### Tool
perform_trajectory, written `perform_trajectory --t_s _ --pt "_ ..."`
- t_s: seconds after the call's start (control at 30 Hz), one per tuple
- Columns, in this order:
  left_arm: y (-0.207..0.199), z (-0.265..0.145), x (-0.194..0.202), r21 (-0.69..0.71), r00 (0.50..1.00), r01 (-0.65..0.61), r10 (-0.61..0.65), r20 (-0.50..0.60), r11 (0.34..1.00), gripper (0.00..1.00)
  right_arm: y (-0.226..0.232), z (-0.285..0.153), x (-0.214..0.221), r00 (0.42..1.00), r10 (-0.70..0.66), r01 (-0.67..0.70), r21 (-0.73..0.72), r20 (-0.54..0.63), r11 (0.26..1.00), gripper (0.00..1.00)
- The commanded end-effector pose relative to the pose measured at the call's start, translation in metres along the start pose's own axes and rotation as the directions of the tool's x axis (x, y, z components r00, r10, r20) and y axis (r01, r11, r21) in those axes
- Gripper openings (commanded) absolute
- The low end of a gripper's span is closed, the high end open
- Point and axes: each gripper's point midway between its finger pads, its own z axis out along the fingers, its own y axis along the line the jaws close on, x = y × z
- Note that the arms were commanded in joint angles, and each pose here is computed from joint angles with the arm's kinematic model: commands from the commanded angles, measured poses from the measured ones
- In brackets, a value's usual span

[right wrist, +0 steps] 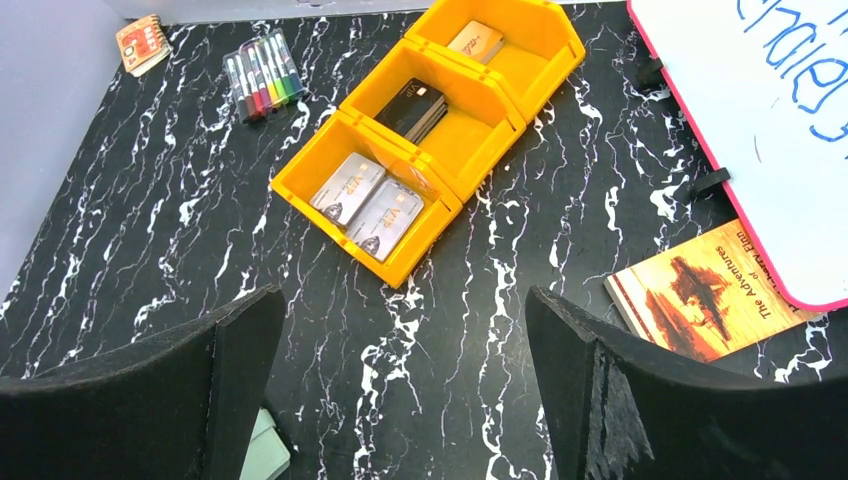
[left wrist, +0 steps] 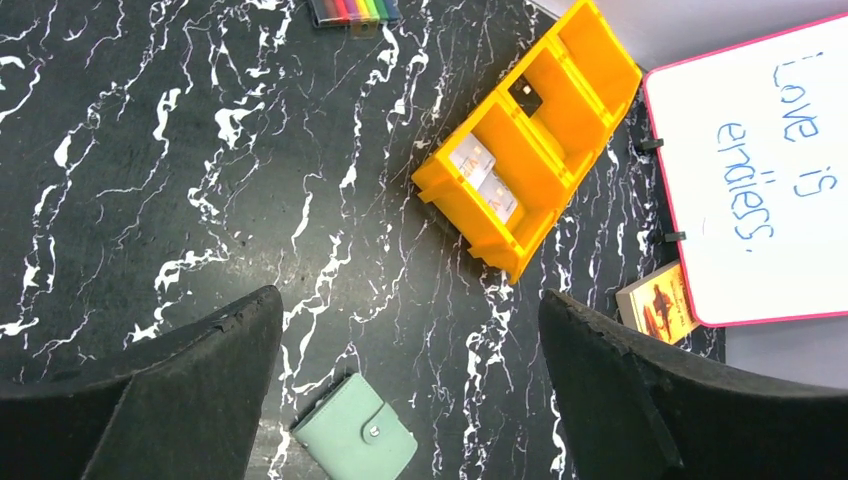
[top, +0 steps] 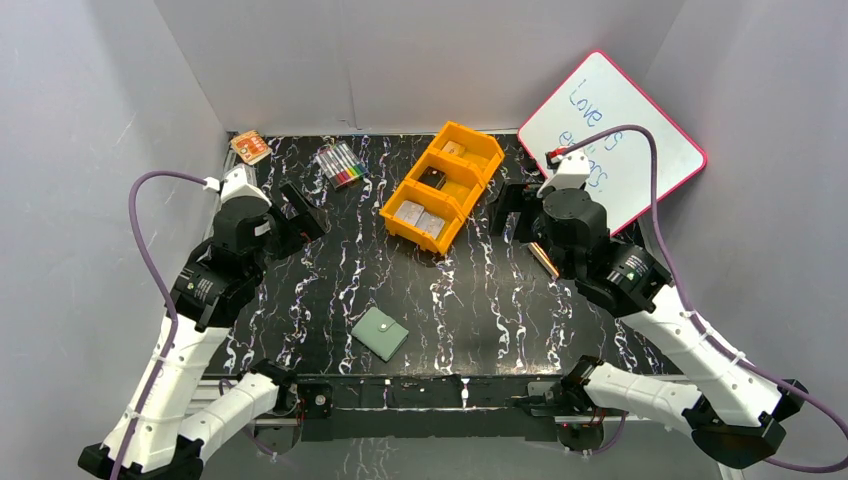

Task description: Put the credit cards into the card holder

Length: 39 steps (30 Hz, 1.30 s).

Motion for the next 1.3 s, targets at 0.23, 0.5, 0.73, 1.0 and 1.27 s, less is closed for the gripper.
perform_trajectory --t_s 0.23,0.5,0.73,1.0,1.27 --pt "0.017 -0.003 0.003 -0.046 0.999 0.011 -0.009 0.033 0.999 0.96 0.002 -0.018 -0.013 0.998 0.020 -0.016 -0.065 0.054 0.998 0.99" --pt "0.034 -0.005 0.015 -0.039 0.995 0.066 -0.063 0.083 0.997 0.96 0.019 -0.016 -0.008 1.000 0.016 -0.013 -0.147 0.021 0.989 0.98" --pt "0.045 0.013 0.070 -0.015 0.997 0.051 -0.052 -0.051 0.999 0.95 0.034 0.026 0.022 0.995 0.080 -0.085 -0.100 -0.058 0.991 0.99" --pt "0.062 0.029 0.122 -0.059 0.974 -0.002 -0.012 -0.225 0.998 0.95 0.038 0.086 0.070 0.955 0.237 -0.244 -0.018 -0.180 0.970 0.98" --pt "0.057 0.030 0.125 -0.013 0.974 -0.004 0.001 -0.226 1.000 0.95 0.034 0.126 0.127 0.922 0.269 -0.276 0.017 -0.279 0.961 0.93"
